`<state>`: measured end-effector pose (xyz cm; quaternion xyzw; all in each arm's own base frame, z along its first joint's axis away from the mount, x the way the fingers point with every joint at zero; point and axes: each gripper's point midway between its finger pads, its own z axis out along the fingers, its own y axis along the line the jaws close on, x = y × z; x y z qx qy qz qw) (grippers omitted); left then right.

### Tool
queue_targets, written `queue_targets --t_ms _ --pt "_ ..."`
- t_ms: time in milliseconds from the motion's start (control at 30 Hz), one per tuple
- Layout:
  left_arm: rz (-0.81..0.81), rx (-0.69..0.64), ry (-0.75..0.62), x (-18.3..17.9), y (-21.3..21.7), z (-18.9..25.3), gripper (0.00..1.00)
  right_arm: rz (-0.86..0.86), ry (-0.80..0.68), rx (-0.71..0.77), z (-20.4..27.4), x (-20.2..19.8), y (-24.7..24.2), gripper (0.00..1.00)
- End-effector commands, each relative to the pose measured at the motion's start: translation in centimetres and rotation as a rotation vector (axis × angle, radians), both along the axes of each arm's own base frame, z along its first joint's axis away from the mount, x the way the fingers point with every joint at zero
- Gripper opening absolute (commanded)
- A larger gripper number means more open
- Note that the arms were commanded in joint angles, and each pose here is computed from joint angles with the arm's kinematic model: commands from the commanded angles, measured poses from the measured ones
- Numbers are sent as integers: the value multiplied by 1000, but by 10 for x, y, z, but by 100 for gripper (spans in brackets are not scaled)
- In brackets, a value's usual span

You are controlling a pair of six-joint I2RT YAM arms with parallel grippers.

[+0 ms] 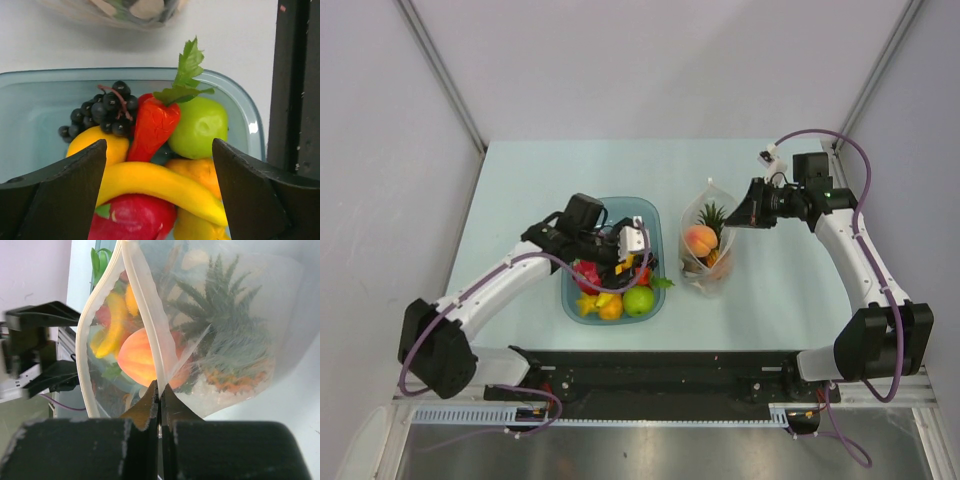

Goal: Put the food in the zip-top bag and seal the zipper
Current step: Pick up the fake fruit from the bin.

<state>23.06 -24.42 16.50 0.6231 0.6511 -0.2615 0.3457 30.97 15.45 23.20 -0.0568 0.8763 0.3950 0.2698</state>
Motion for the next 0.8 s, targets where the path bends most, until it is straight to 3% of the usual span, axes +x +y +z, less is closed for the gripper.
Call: queue_targets --t_ms 0,167,267,300,600,767 --pt "-190 -2 -105 1 -25 -21 88 21 -66 6 18 7 5 0" --pt "-215 34 -180 5 -40 -45 83 13 -68 2 19 6 4 0" --pt "-222 47 -195 7 -40 -46 72 10 -76 -5 20 6 3 0" --pt "-226 49 -194 5 -39 -44 64 8 -79 -5 21 6 3 0" --pt "-279 -114 -242 -23 -39 44 24 10 -80 -7 18 5 3 0" --pt "-231 -271 -310 -19 -52 117 22 15 -77 -4 19 5 4 0"
